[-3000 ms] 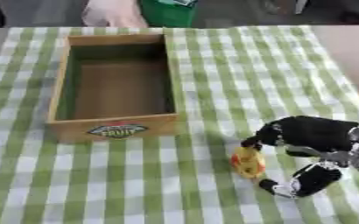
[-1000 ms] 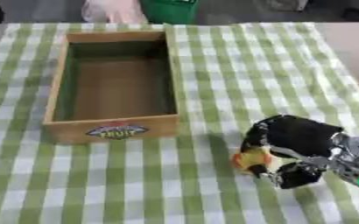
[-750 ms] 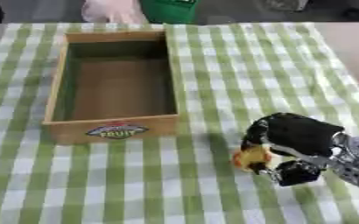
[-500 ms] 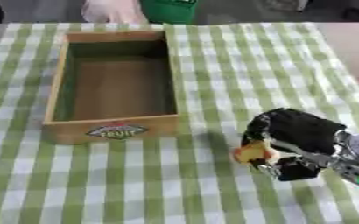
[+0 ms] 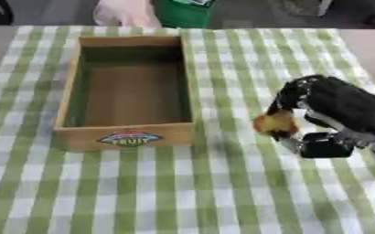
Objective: Pick up objects on the table and place them in the box.
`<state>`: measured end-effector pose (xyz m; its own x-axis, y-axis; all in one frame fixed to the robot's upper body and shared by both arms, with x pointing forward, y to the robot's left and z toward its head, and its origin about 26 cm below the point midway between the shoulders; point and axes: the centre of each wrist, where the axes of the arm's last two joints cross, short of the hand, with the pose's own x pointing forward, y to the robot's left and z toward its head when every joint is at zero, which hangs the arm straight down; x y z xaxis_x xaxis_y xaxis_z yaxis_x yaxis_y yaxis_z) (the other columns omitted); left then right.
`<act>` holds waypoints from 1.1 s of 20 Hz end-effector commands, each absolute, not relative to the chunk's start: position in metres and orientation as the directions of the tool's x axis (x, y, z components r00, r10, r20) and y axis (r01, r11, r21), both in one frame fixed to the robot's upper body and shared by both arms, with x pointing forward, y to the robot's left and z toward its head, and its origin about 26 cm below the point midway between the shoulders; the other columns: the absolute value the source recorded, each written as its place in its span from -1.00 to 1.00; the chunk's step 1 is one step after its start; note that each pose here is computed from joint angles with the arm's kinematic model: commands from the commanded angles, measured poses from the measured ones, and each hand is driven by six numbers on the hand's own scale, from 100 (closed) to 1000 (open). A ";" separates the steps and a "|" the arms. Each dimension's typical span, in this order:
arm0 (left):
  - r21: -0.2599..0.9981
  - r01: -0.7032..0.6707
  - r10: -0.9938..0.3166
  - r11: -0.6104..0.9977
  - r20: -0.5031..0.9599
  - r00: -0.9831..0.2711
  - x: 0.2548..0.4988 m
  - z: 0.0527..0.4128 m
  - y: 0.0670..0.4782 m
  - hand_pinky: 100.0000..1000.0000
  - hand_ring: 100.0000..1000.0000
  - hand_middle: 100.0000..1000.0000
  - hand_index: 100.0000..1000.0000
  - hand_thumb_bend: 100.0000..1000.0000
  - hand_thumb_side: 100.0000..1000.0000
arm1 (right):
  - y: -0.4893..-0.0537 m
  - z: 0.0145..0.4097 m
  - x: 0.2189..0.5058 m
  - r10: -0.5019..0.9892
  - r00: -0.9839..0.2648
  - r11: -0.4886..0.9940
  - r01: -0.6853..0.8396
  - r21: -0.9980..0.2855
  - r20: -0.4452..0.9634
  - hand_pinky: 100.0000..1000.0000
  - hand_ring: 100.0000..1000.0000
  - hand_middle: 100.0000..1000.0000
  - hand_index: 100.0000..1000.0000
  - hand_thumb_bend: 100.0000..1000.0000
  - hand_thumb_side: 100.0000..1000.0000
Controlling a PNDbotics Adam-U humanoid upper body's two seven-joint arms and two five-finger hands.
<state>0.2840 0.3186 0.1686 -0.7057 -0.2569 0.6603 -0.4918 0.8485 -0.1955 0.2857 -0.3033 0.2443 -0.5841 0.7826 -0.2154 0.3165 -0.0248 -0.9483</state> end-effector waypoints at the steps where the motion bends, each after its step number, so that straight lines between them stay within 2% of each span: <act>1: -0.183 -0.483 -0.275 0.856 0.631 -0.725 0.283 0.178 0.320 -0.22 -0.27 -0.10 0.31 -1.00 0.35 | -0.308 0.272 0.285 0.800 -0.546 -0.020 0.392 -0.920 -0.250 0.09 0.05 -0.42 -0.06 -1.00 -0.83; 9: -0.168 -0.470 -0.272 0.866 0.632 -0.726 0.283 0.179 0.319 -0.22 -0.27 -0.10 0.31 -1.00 0.36 | -0.287 0.326 0.287 0.833 -0.512 0.038 0.431 -0.901 -0.210 0.11 0.06 -0.42 -0.04 -1.00 -0.81; 10: -0.166 -0.469 -0.271 0.867 0.633 -0.725 0.283 0.178 0.319 -0.22 -0.27 -0.10 0.31 -1.00 0.38 | -0.281 0.333 0.287 0.834 -0.512 0.046 0.436 -0.899 -0.205 0.11 0.06 -0.42 -0.04 -1.00 -0.74; 12: -0.162 -0.468 -0.271 0.869 0.635 -0.723 0.283 0.178 0.319 -0.22 -0.27 -0.10 0.31 -1.00 0.36 | -0.270 0.346 0.287 0.837 -0.508 0.055 0.444 -0.894 -0.201 0.11 0.06 -0.42 -0.05 -1.00 -0.81; 19: -0.150 -0.459 -0.267 0.876 0.641 -0.719 0.282 0.176 0.318 -0.22 -0.28 -0.10 0.31 -1.00 0.35 | -0.231 0.368 0.285 0.850 -0.484 0.028 0.434 -0.900 -0.207 0.12 0.07 -0.42 -0.06 -1.00 -0.78; 22: -0.143 -0.454 -0.265 0.879 0.645 -0.717 0.282 0.175 0.318 -0.22 -0.28 -0.10 0.31 -1.00 0.36 | -0.214 0.376 0.294 0.848 -0.488 0.030 0.430 -0.902 -0.205 0.12 0.07 -0.42 -0.05 -1.00 -0.76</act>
